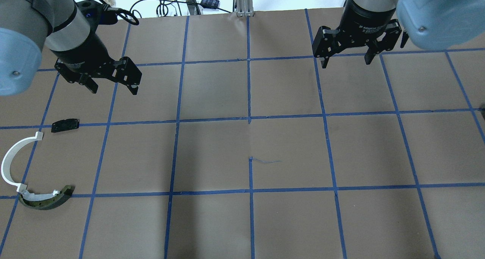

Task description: Place bearing gear from tray to pile

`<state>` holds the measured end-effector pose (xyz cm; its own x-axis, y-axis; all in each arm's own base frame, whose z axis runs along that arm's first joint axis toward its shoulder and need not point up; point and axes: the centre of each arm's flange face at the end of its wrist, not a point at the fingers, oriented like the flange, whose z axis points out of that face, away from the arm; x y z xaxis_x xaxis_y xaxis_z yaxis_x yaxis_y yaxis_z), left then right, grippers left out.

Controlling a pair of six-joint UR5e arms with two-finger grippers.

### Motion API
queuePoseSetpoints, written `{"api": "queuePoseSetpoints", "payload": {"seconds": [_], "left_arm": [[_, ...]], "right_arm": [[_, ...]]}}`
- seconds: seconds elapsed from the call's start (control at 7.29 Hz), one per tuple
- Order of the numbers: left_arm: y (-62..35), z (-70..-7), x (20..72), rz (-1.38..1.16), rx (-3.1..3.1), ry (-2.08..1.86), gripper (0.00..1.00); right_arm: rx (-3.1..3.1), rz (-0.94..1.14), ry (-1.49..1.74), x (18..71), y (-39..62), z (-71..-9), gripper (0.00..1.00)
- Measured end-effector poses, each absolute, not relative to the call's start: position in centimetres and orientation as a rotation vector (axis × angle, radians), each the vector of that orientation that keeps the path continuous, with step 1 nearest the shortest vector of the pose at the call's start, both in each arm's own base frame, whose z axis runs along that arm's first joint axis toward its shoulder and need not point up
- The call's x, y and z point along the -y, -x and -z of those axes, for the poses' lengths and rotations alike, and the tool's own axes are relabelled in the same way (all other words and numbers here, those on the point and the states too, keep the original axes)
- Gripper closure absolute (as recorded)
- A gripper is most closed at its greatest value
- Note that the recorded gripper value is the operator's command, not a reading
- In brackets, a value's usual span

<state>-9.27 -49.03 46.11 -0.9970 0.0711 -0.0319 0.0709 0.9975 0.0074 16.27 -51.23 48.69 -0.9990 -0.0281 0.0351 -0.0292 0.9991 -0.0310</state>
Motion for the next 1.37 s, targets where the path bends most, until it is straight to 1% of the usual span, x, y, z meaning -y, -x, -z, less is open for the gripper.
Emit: {"api": "queuePoseSetpoints", "payload": {"seconds": [0.27,0.55,0.82,1.1,1.37], "left_arm": [[9.3,-46.1,49.1,-0.01,-3.108,-0.111,0.0],[9.3,-46.1,49.0,-0.01,-3.108,-0.111,0.0],[9.3,-46.1,49.0,-0.01,-3.109,-0.111,0.0],[9.3,-46.0,49.1,-0.012,-3.109,-0.111,0.0],[9.3,-46.0,49.0,-0.012,-3.109,-0.111,0.0]], "right_arm": [[3.1,-0.024,-0.054,51.4,-15.5,-48.1,0.0],[3.088,0.009,-0.192,52.7,-9.3,-47.5,0.0],[3.093,0.08,-0.302,53.3,3.4,-45.4,0.0],[3.148,0.168,-0.257,51.7,17.6,-40.2,0.0],[3.141,0.133,-0.253,50.6,29.9,-33.7,0.0]]}}
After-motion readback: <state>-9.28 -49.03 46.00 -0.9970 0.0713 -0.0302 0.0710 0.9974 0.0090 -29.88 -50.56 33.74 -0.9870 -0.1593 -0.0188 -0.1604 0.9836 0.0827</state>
